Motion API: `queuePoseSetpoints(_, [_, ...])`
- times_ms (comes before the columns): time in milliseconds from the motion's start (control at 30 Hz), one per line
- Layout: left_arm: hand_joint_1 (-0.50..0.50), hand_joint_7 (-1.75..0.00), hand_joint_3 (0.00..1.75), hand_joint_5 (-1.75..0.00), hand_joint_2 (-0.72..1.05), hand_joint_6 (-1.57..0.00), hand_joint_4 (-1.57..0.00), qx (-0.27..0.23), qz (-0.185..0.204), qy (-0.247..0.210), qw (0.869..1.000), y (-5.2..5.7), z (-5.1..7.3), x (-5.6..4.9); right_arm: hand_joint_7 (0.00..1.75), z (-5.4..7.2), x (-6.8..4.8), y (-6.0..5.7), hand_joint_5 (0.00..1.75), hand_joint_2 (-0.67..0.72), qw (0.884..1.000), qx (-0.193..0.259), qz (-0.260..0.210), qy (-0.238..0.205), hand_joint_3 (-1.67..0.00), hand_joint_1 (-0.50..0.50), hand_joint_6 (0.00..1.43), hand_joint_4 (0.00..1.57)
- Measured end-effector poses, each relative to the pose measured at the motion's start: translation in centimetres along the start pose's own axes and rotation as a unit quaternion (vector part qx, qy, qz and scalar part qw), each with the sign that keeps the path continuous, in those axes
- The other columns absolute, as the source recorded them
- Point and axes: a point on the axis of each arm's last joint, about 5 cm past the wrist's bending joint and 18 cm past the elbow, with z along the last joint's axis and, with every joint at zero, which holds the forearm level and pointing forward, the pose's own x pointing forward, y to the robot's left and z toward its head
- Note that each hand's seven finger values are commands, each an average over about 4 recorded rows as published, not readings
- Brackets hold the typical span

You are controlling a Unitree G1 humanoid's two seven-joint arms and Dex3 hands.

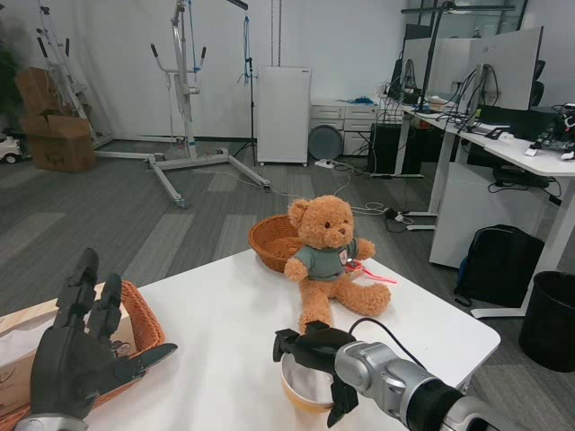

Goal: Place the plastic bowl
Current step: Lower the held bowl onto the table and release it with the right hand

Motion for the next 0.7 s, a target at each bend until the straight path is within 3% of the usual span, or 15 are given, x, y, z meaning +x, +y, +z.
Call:
queuePoseSetpoints(300, [-0.5,0.0,0.0,0.0,0.29,0.0,0.0,0.0,0.0,0.002,1.0,0.0,-0.1,0.0,1.71,-0.7,0.6,0.6,1.65,-0.6,1.0,-0.015,-0.004,0.026,-1.59,-0.46,0.59,0.6])
queuePoseSetpoints(567, [-0.5,0.0,0.0,0.0,0.25,0.0,0.0,0.001,0.001,0.004,1.0,0.0,-0.1,-0.1,1.68,-0.8,0.8,1.9,1.62,-0.6,0.998,-0.034,0.022,0.039,-1.59,-0.46,0.57,0.59])
queuePoseSetpoints(700, [-0.5,0.0,0.0,0.0,0.25,0.0,0.0,0.0,0.0,0.004,1.0,0.0,-0.1,-0.1,1.54,-0.7,1.0,2.5,1.5,-0.6,0.998,-0.039,0.031,0.042,-1.59,-0.46,0.34,0.41])
